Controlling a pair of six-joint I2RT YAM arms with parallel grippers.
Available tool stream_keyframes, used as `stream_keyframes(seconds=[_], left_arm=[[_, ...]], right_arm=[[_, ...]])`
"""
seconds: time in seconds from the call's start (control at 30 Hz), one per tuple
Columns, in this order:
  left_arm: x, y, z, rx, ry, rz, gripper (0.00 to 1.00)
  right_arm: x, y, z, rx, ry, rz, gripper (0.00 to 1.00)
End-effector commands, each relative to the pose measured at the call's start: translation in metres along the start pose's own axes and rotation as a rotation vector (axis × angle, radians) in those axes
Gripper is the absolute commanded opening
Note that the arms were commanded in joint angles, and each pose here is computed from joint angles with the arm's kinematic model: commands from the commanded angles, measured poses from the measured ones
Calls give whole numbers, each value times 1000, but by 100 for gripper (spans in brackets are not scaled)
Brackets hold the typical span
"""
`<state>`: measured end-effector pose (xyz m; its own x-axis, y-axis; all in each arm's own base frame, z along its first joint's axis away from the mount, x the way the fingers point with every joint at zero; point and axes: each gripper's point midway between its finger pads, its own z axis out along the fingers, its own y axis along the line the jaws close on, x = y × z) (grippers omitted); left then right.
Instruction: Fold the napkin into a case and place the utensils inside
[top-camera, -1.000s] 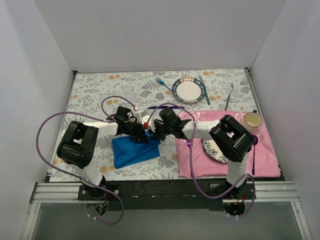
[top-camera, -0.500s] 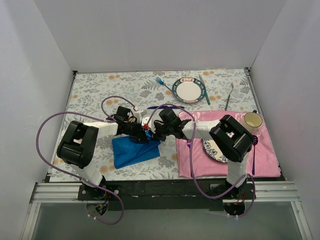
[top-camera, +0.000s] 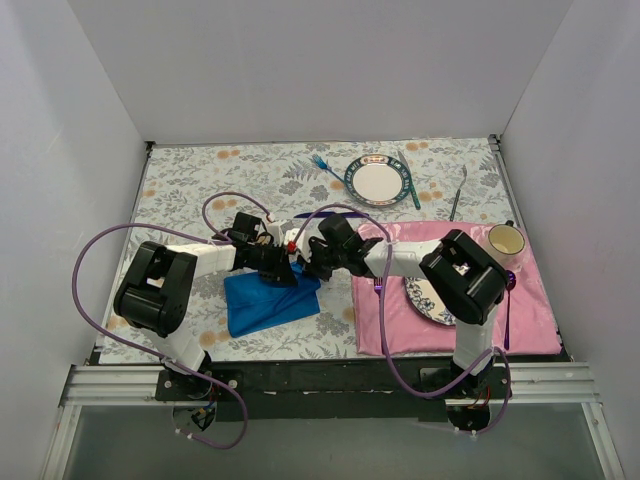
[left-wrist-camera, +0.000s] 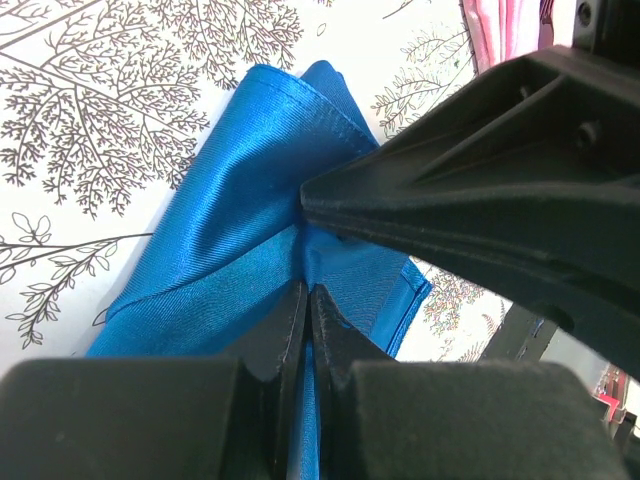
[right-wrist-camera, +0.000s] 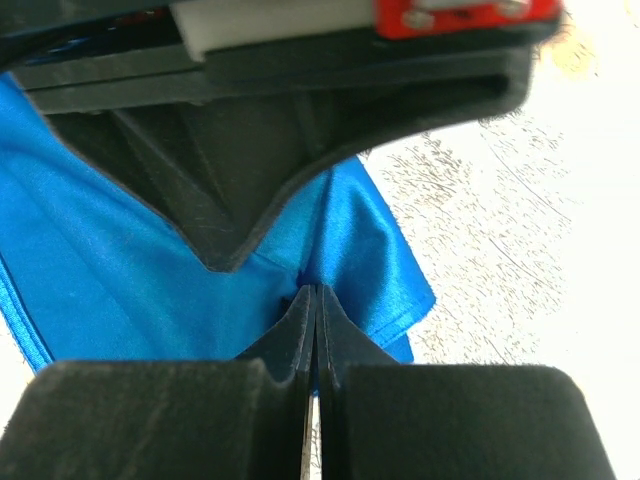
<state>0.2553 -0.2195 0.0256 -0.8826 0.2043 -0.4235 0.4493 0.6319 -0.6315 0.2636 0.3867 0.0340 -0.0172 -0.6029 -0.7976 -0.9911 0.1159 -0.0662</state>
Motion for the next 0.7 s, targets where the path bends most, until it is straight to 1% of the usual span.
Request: stream_keyframes(seconds=[0.0, 0.27, 0.4, 0.5, 0.67], left_arm=[[-9, -4, -4, -9, -16, 23, 0], [-13, -5, -5, -12, -15, 7, 0], [-11, -3, -4, -17, -9, -3, 0], [-11, -3, -4, -17, -8, 4, 0], [-9, -1, -3, -21, -10, 17, 0]], right_arm=[[-36, -19, -16, 61, -82, 5, 1], [-45, -26, -25, 104, -123, 19, 1], [-49, -23, -27, 87, -136, 17, 1], [-43, -13, -20, 7, -90, 17, 1], [-29, -12, -10, -8, -48, 16, 1]])
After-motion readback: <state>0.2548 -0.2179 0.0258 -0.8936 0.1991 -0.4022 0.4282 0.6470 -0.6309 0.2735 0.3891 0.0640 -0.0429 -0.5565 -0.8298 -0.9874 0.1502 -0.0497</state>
